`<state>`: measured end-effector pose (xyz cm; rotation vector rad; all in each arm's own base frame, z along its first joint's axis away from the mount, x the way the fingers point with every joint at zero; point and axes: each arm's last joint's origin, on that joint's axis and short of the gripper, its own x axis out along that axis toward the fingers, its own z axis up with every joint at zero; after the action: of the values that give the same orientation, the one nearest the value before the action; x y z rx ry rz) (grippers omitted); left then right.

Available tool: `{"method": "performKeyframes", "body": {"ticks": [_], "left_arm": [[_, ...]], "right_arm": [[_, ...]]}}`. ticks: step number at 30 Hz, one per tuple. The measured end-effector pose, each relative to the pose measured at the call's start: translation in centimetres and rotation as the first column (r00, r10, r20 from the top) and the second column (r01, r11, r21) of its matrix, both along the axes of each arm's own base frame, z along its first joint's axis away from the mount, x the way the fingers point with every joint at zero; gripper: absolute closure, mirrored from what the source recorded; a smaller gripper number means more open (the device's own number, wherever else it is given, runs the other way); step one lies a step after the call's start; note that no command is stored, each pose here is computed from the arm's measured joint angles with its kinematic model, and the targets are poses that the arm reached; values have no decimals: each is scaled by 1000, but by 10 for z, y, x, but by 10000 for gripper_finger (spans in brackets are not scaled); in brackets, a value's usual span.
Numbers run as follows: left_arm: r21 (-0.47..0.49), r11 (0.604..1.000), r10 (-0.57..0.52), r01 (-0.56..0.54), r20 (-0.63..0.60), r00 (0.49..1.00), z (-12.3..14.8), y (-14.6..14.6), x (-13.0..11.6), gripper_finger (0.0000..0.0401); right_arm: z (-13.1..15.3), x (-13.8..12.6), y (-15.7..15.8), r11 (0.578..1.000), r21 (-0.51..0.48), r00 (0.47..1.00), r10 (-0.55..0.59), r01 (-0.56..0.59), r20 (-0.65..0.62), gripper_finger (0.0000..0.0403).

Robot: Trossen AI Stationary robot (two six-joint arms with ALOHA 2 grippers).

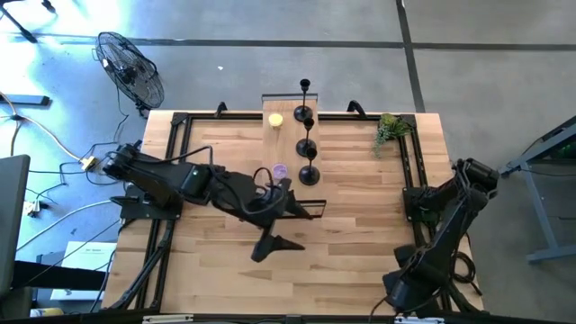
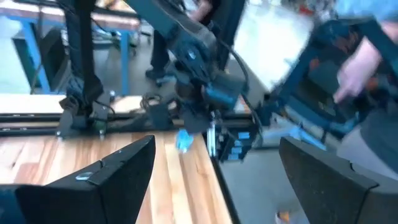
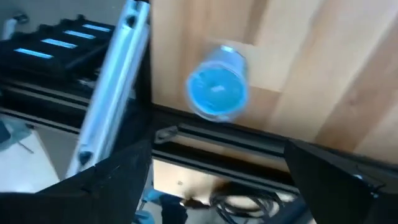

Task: Pick & Place candle stick holders
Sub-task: Put the blue scented candle on the shelf aligned with the scented candle on the shelf

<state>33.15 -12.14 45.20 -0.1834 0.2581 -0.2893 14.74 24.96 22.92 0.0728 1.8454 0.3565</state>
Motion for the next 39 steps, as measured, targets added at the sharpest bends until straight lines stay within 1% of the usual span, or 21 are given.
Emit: {"method": "performKeyframes", "body": {"ticks": [4, 7, 9, 12, 15, 18, 24, 30, 35, 39], "left_arm": [[-52, 998, 32, -34, -29, 999, -6, -2, 6, 64], [-114, 993, 32, -37, -44, 999, -7, -4, 10, 64], [-139, 990, 25, -33, -59, 998, -8, -7, 9, 64], [-150, 988, 15, -24, -62, 998, -12, -12, 13, 64], [-122, 992, -1, -9, -84, 996, -17, -20, 12, 64], [-100, 995, 1, -8, -70, 998, -19, -25, 14, 64], [-69, 998, -2, -3, -74, 997, -21, -28, 14, 64], [-4, 998, 57, -57, -48, 997, -21, -26, 14, 64], [23, 995, 98, -97, -38, 994, -21, -24, 15, 64], [28, 995, 101, -100, -36, 994, -21, -24, 14, 64]], "right_arm": [[1, -3, 10, 997, 66, 999, 22, -24, 43, 41], [1, -8, 17, 990, 106, 993, 83, -92, 79, 41], [1, -12, 19, 985, 97, 985, 135, -145, 108, 41], [0, -16, 21, 973, 62, 961, 207, -222, 181, 41], [-1, -16, 20, 973, -11, 935, 226, -232, 272, 41], [-1, -14, 20, 969, -41, 919, 242, -242, 312, 41], [-1, -15, 18, 955, -64, 903, 294, -289, 313, 41], [-1, -16, 16, 927, -78, 874, 371, -366, 313, 41], [-1, -16, 17, 924, -66, 874, 378, -377, 304, 41], [-5, -16, 17, 931, -51, 882, 360, -362, 304, 41]]}}
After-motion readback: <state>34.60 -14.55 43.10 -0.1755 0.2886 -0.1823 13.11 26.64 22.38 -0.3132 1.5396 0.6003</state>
